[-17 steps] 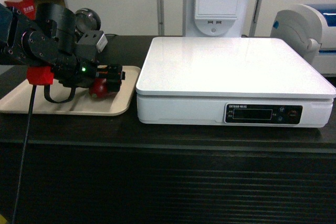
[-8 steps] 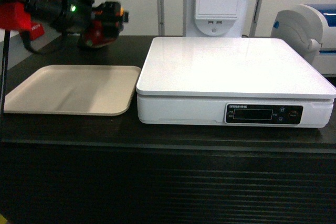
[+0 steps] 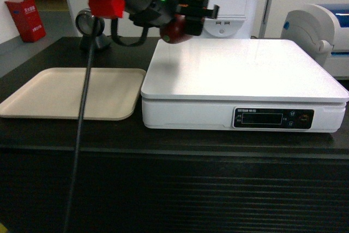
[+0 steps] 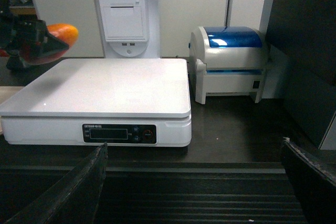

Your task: Place dark red mango on scale at checkout

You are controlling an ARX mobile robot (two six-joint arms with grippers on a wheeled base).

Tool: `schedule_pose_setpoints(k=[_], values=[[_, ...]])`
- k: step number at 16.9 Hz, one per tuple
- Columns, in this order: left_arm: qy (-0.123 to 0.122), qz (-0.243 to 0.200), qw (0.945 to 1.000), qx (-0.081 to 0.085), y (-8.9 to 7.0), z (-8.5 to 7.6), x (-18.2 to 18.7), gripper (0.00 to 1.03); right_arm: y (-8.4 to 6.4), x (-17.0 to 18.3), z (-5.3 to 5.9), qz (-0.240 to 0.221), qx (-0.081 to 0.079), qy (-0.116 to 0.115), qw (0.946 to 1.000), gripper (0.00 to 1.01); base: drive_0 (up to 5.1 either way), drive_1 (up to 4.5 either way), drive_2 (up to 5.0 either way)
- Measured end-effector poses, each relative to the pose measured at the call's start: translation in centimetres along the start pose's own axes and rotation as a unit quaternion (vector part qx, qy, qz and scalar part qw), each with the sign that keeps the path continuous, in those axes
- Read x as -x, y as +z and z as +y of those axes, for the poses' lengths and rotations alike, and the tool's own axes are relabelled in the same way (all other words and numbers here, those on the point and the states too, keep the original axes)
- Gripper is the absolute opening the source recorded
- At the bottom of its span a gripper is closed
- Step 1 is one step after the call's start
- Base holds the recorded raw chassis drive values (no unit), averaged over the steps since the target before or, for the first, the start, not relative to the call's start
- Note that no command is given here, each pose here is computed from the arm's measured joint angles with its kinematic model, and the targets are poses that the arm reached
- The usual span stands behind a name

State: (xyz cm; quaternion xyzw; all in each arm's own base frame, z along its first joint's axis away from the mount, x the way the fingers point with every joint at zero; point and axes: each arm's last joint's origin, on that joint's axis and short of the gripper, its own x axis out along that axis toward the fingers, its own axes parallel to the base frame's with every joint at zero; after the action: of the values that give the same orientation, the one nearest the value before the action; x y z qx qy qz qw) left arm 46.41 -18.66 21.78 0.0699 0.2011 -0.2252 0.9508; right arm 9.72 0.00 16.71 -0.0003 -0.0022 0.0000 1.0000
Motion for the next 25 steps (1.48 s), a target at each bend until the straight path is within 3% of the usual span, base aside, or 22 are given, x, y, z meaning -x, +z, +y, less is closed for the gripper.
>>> schedule_pose_setpoints(k=[5, 9, 14, 18, 22, 25], values=[[-0.05, 0.002, 0.9987, -0.007, 1.3, -5.7, -2.3, 0.62, 0.0, 0.0, 0.0, 0.0, 0.0, 0.0, 1.0, 0.98, 0.0, 0.0, 0.0], [-0.069, 0.045, 0.9966, 0.006, -0.7, -8.3, -4.7, 0.62, 0.0, 0.0, 0.0, 0.0, 0.0, 0.0, 1.0, 0.98, 0.0, 0.0, 0.0], [-0.072, 0.053, 0.996, 0.011, -0.7, -10.0, -6.1, 0.62, 0.0, 0.0, 0.0, 0.0, 0.0, 0.0, 1.0, 0.98, 0.0, 0.0, 0.0], [-0.053, 0.076, 0.9954, 0.023, -1.2, -10.3, -7.1, 0.62, 0.0, 0.0, 0.0, 0.0, 0.0, 0.0, 1.0, 0.98, 0.0, 0.0, 0.0], [-0.044, 0.069, 0.9961, 0.032, -0.8, -9.9, -7.2, 1.0, 0.0, 0.0, 0.0, 0.0, 0.0, 0.0, 1.0, 0.98, 0.0, 0.0, 0.0], [-0.047, 0.042, 0.9976, 0.028, -0.8, -9.9, -6.8, 0.98, 0.0, 0.0, 0.0, 0.0, 0.0, 0.0, 1.0, 0.98, 0.0, 0.0, 0.0]])
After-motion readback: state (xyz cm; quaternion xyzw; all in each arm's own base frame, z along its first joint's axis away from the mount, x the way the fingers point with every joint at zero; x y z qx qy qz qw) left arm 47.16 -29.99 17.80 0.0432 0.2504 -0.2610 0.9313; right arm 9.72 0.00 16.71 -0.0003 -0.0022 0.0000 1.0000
